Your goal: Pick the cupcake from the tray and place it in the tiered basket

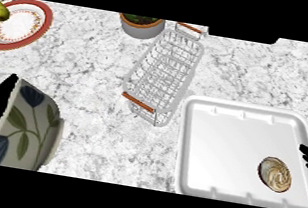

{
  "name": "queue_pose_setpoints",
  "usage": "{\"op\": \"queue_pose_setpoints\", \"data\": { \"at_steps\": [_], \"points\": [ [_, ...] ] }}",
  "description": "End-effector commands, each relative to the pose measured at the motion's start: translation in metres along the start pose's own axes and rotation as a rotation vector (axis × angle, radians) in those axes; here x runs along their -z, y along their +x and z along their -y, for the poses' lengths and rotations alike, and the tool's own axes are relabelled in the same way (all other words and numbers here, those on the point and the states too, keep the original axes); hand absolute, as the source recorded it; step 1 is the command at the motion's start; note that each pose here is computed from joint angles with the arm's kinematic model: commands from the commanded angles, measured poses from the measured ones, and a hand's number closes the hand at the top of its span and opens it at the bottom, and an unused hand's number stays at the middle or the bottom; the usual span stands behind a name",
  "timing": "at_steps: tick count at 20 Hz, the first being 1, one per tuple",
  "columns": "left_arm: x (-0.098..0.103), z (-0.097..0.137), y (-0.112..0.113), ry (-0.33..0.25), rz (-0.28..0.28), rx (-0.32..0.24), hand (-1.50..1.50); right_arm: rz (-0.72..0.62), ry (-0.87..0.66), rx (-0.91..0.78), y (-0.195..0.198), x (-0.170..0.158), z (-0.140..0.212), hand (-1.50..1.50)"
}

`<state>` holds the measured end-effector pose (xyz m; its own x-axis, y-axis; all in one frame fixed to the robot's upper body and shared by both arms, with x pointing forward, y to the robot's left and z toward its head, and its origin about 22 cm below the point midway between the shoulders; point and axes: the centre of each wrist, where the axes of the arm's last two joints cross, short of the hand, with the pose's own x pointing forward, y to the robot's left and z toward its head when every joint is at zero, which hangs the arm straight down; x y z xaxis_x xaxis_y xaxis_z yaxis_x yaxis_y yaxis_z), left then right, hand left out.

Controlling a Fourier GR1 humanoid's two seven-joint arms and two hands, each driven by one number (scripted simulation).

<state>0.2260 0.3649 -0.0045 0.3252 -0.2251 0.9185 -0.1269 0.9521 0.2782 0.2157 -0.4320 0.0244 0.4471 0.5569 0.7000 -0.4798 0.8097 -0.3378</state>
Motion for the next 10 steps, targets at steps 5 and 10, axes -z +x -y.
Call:
{"op": "queue_pose_setpoints", "data": {
  "at_steps": [5, 10],
  "points": [
    [-0.001, 0.024, -0.018, -0.041, -0.057, -0.007, 0.0, 0.022, 0.009, -0.003, -0.001, 0.028, -0.017, -1.5],
    [0.003, 0.007, -0.017, -0.037, -0.062, -0.026, 0.0, 0.037, -0.003, 0.015, 0.003, 0.029, -0.017, -1.5]
  ]
}}
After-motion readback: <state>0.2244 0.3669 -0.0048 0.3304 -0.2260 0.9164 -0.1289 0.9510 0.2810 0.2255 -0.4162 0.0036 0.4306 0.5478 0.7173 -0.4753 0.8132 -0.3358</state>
